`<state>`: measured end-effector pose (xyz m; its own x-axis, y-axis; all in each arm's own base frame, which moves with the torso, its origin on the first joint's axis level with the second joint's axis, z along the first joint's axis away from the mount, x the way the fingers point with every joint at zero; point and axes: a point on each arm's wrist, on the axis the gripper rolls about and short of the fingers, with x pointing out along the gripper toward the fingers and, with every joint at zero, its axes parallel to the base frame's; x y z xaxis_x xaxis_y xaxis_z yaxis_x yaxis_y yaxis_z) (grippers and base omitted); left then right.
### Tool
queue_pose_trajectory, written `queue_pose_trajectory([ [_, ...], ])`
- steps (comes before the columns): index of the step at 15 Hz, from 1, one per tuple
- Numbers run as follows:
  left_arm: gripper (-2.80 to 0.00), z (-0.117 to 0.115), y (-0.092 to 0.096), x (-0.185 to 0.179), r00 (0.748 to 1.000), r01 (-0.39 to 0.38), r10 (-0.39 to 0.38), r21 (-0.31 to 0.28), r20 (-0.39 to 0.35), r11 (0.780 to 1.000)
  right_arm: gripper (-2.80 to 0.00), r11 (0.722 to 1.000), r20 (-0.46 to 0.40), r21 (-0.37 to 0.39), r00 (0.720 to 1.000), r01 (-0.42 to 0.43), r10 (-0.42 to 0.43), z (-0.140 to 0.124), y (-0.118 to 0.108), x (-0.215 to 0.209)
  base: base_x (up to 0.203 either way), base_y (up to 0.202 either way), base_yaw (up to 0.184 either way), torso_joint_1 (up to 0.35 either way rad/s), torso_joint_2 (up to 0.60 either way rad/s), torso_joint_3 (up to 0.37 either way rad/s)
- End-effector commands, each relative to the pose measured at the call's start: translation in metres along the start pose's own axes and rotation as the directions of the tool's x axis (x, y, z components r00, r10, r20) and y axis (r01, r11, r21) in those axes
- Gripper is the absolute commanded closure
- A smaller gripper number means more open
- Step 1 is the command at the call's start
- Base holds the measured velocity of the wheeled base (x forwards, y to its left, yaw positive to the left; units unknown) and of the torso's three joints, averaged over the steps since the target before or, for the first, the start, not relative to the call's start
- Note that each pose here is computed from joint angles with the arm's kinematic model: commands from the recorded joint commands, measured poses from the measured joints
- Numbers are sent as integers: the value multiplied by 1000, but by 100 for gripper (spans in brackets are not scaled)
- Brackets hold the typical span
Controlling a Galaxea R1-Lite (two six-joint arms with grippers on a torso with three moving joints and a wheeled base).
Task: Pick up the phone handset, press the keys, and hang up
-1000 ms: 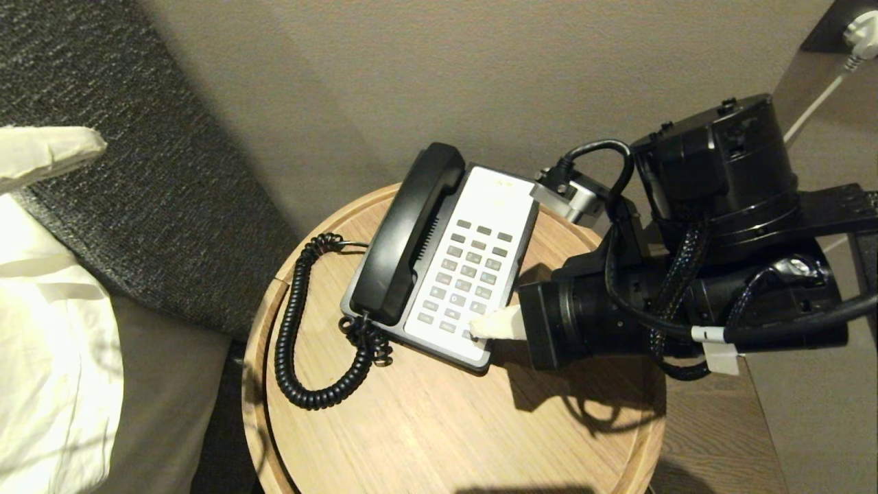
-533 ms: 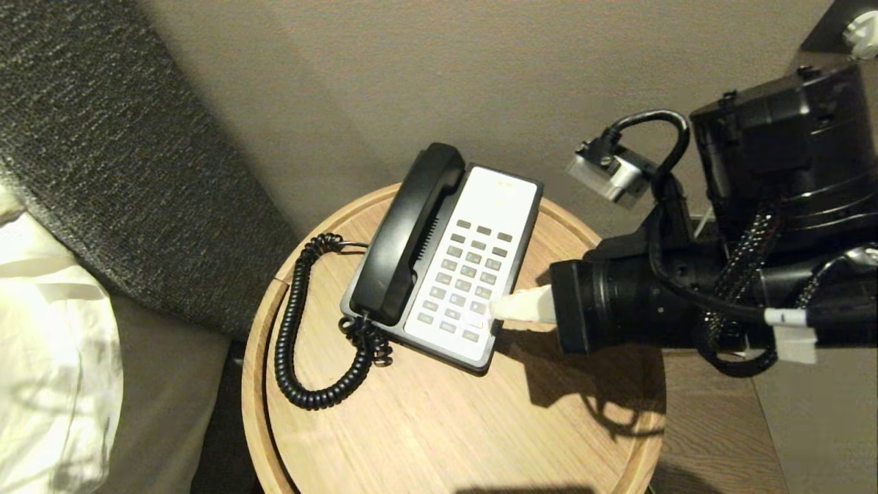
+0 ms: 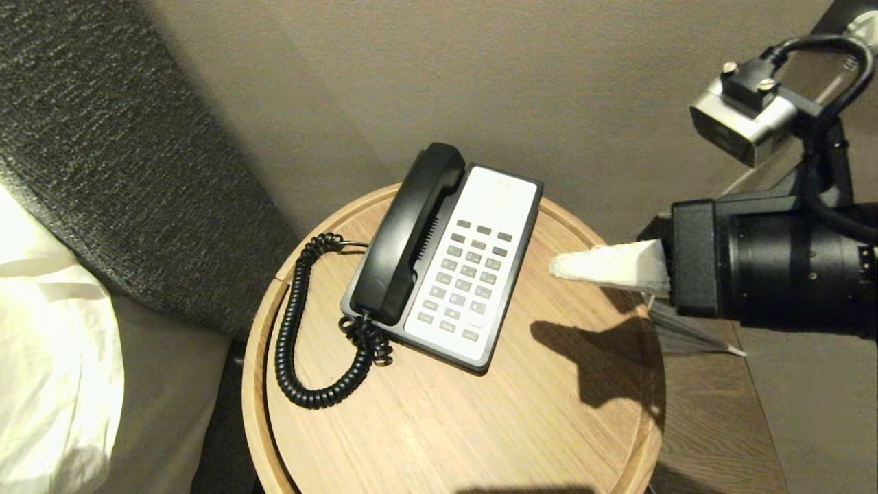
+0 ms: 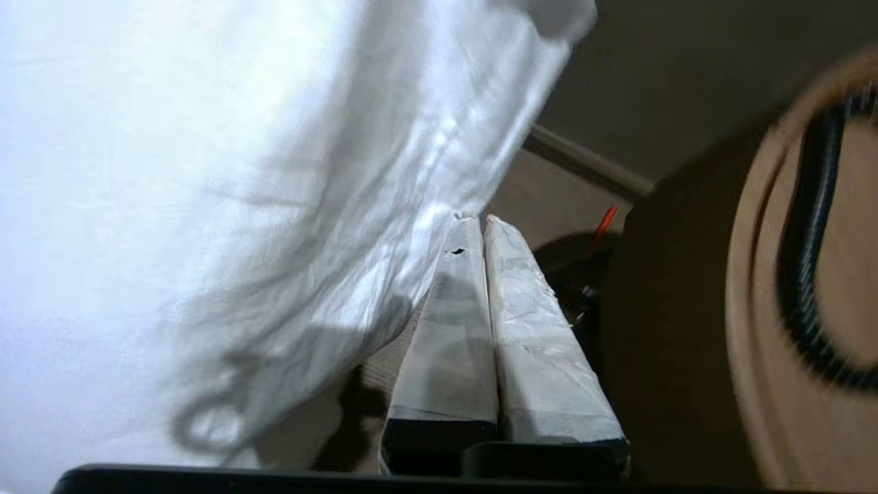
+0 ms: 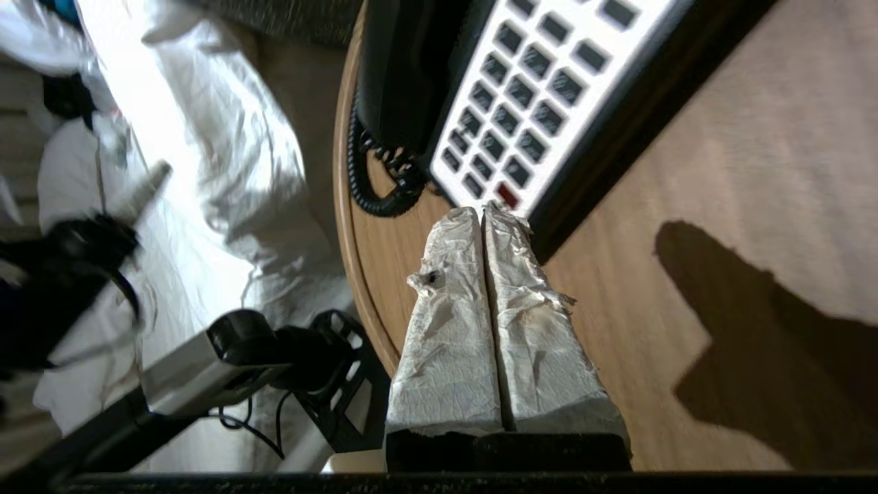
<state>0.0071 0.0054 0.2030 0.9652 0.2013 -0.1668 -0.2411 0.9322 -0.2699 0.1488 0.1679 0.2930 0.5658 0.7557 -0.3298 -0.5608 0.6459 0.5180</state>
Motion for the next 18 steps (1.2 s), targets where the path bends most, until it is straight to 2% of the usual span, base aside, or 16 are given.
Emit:
queue_pose_trajectory([
  [1,0,-37,12,-6,995,78,-88,192,43,978,0,1000,83,20,996,15,-17,5,-8,-31,0,0,0,0,0,0],
  [2,0,-50,15,-4,993,97,-111,230,50,968,0,999,110,28,993,26,-29,5,-12,-43,0,0,0,0,0,0],
  [5,0,-84,26,-9,985,127,-156,293,77,948,0,994,177,59,979,88,-98,-2,-28,-69,0,0,0,0,0,0],
  [8,0,-115,36,-14,973,153,-203,353,109,923,0,981,295,103,937,164,-188,-2,-41,-102,0,0,0,0,0,0],
  [10,0,-127,38,-9,972,189,-226,339,73,922,0,964,383,140,885,227,-264,-11,-47,-129,0,0,0,0,0,0],
  [12,0,-126,37,-8,964,201,-247,331,102,922,0,947,454,173,832,269,-319,-30,-49,-153,0,0,0,0,0,0],
  [14,0,-126,37,-8,960,203,-254,330,119,922,0,941,524,181,782,285,-337,-65,-45,-179,0,0,0,0,0,0],
  [16,0,-126,37,-8,960,203,-254,330,119,922,0,927,586,199,719,317,-372,-111,-43,-204,0,0,0,0,0,0],
  [18,0,-126,37,-8,960,203,-254,329,121,922,0,890,605,259,656,375,-452,-150,-45,-219,0,0,0,0,0,0],
])
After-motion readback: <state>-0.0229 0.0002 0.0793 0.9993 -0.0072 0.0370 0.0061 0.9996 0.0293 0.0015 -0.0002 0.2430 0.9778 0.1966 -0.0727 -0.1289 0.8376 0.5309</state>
